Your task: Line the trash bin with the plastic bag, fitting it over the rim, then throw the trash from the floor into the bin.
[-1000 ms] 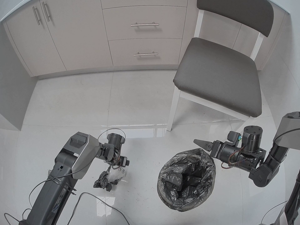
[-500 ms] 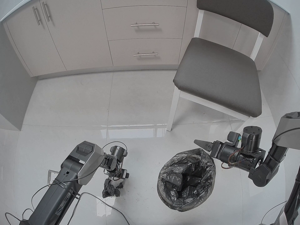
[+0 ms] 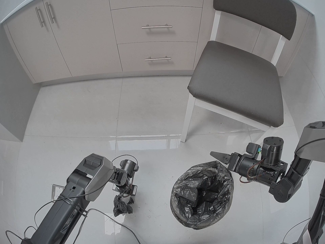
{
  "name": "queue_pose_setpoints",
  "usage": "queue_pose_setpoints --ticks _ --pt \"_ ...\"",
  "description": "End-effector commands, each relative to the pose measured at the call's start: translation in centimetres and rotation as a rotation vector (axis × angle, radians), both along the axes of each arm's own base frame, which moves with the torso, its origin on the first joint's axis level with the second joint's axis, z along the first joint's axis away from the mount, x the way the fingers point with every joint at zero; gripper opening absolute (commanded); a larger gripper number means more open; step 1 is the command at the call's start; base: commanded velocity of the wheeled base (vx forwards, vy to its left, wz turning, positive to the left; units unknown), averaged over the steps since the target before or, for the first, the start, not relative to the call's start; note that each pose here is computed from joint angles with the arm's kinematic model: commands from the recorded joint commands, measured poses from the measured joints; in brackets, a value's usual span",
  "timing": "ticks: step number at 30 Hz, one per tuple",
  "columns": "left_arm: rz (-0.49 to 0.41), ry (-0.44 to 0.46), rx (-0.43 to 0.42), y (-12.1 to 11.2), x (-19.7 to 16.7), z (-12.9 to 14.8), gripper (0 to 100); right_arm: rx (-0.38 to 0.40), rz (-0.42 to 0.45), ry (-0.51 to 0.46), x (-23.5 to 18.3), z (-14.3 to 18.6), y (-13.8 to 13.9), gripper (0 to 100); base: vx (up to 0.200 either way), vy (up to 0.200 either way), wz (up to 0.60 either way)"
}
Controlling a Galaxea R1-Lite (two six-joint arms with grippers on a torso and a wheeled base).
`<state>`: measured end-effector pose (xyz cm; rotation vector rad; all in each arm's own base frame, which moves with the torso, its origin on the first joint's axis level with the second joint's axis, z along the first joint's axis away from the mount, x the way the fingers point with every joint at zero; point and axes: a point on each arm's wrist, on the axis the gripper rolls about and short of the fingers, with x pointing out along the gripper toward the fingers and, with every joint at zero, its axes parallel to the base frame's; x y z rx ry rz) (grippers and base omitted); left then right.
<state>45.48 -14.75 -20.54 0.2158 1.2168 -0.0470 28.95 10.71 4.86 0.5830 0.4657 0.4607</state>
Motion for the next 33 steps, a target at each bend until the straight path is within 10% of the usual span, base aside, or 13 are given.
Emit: queue_pose_setpoints --ticks 1,10,19,20,26,33 --pt "0.002 0.024 0.008 0.0 -0.3 -0.1 0 0.0 0.0 0.0 0.0 0.0 0.0 100 0.0 0.0 0.0" --pt "-0.008 0.11 0.035 -0.8 -1.1 1.5 0 -0.001 0.001 -0.001 0.0 0.0 0.0 100 0.0 0.0 0.0" --pt "-0.005 0.451 0.15 -1.0 -4.7 3.5 0 0.002 -0.007 -0.01 0.0 0.3 -0.2 100 0.0 0.0 0.0" --pt "-0.006 0.428 0.131 -1.5 -4.1 8.1 0 0.004 -0.01 -0.014 0.0 0.5 -0.3 100 0.0 0.0 0.0" --pt "0.01 0.351 0.095 -1.9 -3.7 15.8 0 0.008 -0.012 -0.027 -0.1 0.9 -0.4 100 0.0 0.0 0.0" --pt "0.095 0.47 0.04 -2.1 -6.4 22.7 0 0.007 -0.01 -0.029 -0.2 1.0 -0.4 100 0.0 0.0 0.0"
